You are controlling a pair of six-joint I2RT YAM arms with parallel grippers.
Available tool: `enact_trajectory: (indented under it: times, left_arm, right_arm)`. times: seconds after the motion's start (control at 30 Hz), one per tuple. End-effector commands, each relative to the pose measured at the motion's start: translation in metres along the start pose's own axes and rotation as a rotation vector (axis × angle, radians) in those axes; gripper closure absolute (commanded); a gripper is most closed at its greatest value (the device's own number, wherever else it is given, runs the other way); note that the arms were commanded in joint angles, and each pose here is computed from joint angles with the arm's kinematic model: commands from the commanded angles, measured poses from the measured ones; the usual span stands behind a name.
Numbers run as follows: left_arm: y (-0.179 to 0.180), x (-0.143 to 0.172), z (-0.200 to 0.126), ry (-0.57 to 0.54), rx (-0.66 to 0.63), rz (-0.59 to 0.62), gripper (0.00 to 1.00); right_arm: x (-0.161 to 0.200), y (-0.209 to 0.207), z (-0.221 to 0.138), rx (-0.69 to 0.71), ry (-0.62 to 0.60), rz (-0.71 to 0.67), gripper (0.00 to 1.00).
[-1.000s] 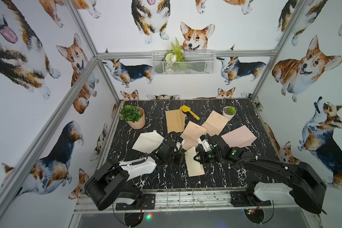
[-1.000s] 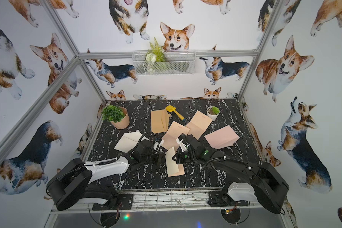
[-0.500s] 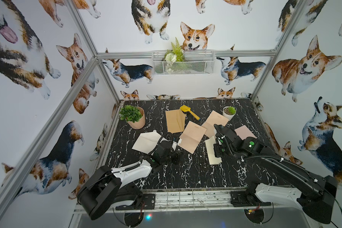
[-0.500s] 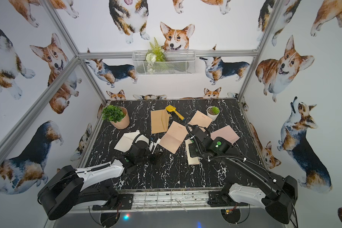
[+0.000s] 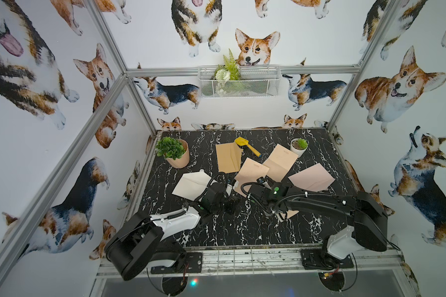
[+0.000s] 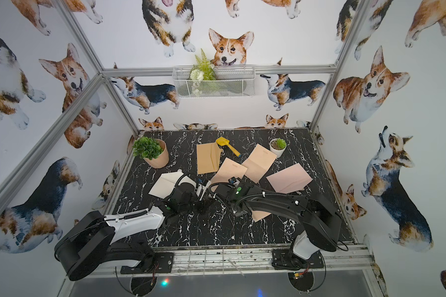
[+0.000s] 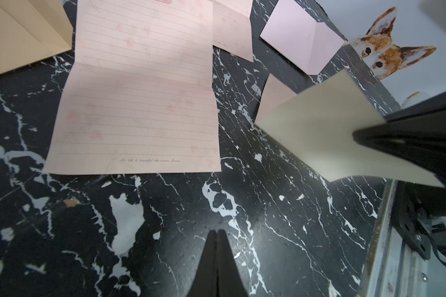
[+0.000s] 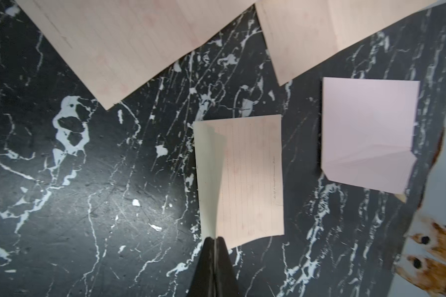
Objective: Take the letter paper out of the envelope
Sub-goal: Unfold the letter paper at the center of the board.
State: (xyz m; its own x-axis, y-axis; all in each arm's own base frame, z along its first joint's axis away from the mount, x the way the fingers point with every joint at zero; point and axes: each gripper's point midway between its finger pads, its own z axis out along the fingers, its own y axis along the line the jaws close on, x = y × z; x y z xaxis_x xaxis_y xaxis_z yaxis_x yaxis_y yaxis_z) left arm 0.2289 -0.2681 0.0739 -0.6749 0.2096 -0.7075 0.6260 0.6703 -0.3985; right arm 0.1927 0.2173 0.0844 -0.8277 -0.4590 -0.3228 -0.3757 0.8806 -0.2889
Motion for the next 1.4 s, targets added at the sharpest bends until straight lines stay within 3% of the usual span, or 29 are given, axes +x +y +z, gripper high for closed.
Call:
enact_trajectory:
  times: [0.0, 0.27, 0.47, 0.67, 1.0, 1.17, 1.37]
  left_arm:
    - [-0.005, -0.007, 0.0, -0.02, 0.022, 0.012, 1.0]
    - [-0.005, -0.008, 0.0, -0.021, 0.024, 0.012, 1.0]
    - [-0.005, -0.008, -0.001, -0.023, 0.02, 0.012, 1.0]
    - [-0.005, -0.008, -0.001, -0.024, 0.022, 0.013, 1.0]
    - [-0.017, -0.011, -0.002, -0.033, 0.088, 0.038, 1.0]
    - [-0.055, -0.007, 0.003, -0.015, 0.248, 0.105, 1.0]
    - [-0.096, 0.02, 0.033, 0.141, 0.342, 0.189, 1.0]
  right_arm:
    - [-0.007, 0.03, 0.006, -0.138, -0.033, 0.028, 1.0]
    - [-0.001, 0.055, 0.014, -0.247, 0.003, 0.044, 0.93]
    - [-0.002, 0.08, 0.01, -0.423, -0.012, 0.072, 0.57]
    - [-0.011, 0.079, 0.012, -0.636, -0.02, 0.199, 0.5]
    - [-0.023, 0.021, 0.024, -0.762, -0.105, 0.433, 0.52]
    - [-0.018, 0.015, 0.04, -0.787, -0.104, 0.512, 0.69]
    - [-0.016, 0.016, 0.054, -0.816, -0.105, 0.57, 0.88]
